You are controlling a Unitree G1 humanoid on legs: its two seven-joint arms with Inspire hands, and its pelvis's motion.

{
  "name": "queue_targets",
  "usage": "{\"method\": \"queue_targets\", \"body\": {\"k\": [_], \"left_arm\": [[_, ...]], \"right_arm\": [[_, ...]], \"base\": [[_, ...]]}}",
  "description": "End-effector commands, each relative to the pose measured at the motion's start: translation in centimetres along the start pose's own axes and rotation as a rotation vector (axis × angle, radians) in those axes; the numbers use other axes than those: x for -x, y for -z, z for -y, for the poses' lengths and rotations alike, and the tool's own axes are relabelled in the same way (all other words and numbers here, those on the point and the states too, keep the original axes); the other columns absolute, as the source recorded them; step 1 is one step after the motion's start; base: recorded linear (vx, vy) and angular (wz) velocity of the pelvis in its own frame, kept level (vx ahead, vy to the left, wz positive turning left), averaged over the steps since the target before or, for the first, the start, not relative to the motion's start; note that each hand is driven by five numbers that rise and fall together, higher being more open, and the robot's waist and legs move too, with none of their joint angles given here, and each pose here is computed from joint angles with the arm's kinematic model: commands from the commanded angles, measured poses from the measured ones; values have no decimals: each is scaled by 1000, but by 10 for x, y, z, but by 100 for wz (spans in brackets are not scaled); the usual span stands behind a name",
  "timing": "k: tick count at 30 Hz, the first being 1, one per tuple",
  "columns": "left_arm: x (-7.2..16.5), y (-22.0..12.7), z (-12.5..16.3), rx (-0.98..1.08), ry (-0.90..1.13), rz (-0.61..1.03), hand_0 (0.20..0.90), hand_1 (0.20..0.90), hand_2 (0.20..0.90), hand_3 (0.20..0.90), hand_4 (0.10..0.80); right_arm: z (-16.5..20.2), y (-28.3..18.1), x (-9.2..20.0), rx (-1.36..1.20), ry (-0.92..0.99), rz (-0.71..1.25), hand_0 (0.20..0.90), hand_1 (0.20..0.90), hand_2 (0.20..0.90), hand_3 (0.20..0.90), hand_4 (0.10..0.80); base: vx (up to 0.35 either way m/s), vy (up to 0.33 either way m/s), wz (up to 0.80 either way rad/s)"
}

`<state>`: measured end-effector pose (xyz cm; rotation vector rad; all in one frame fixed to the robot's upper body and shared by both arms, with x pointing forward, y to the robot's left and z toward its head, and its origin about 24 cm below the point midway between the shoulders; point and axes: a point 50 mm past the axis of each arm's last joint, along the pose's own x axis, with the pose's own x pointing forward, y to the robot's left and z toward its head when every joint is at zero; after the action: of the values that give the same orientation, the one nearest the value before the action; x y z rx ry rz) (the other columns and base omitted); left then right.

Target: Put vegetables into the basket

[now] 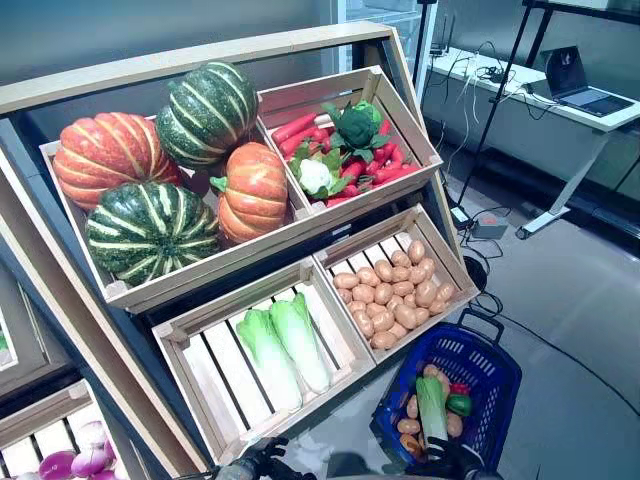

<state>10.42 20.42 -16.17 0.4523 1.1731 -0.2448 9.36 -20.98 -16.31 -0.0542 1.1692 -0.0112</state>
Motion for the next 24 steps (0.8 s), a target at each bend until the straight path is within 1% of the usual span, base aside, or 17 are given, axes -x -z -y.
{"method": "queue_targets", "body": {"k": [1,10,14,17,18,20,22,24], "left_arm": [[-4,-17,-3,-18,-5,41,900,900,900,900,800],[-3,-11,-2,-3,8,20,900,900,900,900,800],[-3,-8,-3,13,-31,4,900,900,900,900,800],[-3,-13,-9,35,-63,46,900,900,900,900,800],[-3,-22,-13,34,-88,98,900,900,900,900,800],[-2,-31,-17,26,-107,150,900,900,900,900,800],[1,-64,-27,1,-114,299,900,900,900,900,800],[3,-75,-29,-7,-103,337,900,900,900,900,800]], "right_arm": [[-15,-24,-5,31,-71,86,900,900,900,900,800],[-15,-21,-4,35,-69,81,900,900,900,900,800],[-16,-20,-4,34,-68,78,900,900,900,900,800],[-15,-20,-4,43,-67,74,900,900,900,900,800],[-14,-19,-4,52,-65,71,900,900,900,900,800],[-13,-19,-4,53,-63,72,900,900,900,900,800],[-9,-23,-3,55,-53,75,900,900,900,900,800],[-9,-24,-3,56,-51,75,900,900,900,900,800]], "base": [[0,0,0],[0,0,0],[0,0,0],[0,0,0],[0,0,0],[0,0,0],[0,0,0],[0,0,0]]}}
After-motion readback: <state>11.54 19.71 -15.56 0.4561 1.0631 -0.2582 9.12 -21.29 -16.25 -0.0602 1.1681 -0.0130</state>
